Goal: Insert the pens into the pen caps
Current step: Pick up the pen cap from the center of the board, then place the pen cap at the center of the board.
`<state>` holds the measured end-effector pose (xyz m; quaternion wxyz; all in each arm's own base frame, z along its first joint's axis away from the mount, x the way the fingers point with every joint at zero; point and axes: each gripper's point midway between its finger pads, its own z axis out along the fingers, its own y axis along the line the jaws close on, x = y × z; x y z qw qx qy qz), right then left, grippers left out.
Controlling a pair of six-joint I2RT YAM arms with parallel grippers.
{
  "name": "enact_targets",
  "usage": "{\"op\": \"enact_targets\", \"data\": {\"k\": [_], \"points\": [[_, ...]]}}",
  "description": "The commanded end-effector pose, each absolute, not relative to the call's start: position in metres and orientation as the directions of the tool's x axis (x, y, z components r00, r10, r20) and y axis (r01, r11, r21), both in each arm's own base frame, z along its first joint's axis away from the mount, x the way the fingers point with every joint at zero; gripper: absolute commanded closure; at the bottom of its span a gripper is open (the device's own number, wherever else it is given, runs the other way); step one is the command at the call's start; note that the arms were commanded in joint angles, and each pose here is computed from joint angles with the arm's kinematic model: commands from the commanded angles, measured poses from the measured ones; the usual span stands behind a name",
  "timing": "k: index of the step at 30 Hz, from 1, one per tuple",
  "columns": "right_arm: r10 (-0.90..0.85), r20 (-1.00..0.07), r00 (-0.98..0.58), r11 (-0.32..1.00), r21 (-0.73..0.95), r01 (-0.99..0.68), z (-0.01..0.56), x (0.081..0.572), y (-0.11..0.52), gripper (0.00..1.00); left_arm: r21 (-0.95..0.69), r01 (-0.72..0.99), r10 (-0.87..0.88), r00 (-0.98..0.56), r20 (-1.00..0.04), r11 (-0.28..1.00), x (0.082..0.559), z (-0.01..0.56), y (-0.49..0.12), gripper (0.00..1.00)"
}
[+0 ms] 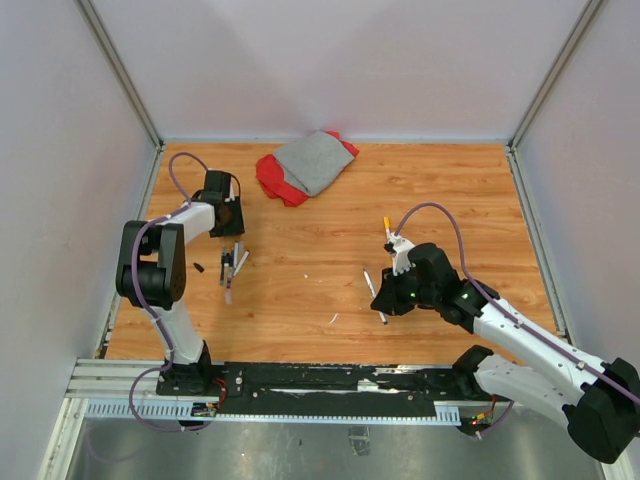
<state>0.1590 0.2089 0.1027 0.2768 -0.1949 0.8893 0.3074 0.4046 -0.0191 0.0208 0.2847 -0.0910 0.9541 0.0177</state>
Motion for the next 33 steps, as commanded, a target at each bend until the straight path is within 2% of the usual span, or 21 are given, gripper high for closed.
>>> {"op": "enact_targets", "data": {"k": [1, 7, 11, 15, 20, 25, 33], "points": [[-0.154, -0.614, -0.774, 0.726, 0.461, -0.510, 0.109, 0.162, 0.211, 0.99, -0.059, -0.152, -0.161, -0.837, -0.523, 0.987, 0.407, 0.012, -0.027, 0.53], [-0.149, -0.611, -0.778, 0.726, 0.466, -0.505, 0.110, 0.161, 0.212, 0.99, -0.065, -0.148, -0.160, -0.836, -0.525, 0.987, 0.407, 0.014, -0.028, 0.63], [-0.144, -0.615, -0.775, 0.733, 0.460, -0.501, 0.111, 0.161, 0.209, 0.98, -0.116, -0.126, -0.169, -0.817, -0.551, 0.985, 0.409, 0.030, -0.039, 0.66], [-0.112, -0.638, -0.761, 0.757, 0.441, -0.482, 0.114, 0.167, 0.204, 0.99, -0.114, -0.089, -0.140, -0.772, -0.620, 0.990, 0.409, 0.059, -0.060, 0.67], [-0.083, -0.664, -0.744, 0.783, 0.418, -0.460, 0.120, 0.171, 0.196, 0.99, -0.125, 0.013, -0.075, -0.740, -0.668, 0.992, 0.401, 0.086, -0.105, 0.68], [-0.038, -0.689, -0.723, 0.820, 0.392, -0.417, 0.124, 0.174, 0.183, 0.99, -0.147, 0.143, 0.011, -0.750, -0.661, 0.979, 0.366, 0.088, -0.164, 0.68], [0.009, -0.736, -0.677, 0.851, 0.361, -0.381, 0.136, 0.176, 0.166, 0.99, -0.130, 0.325, 0.189, -0.781, -0.595, 0.937, 0.281, 0.059, -0.242, 0.68]]}}
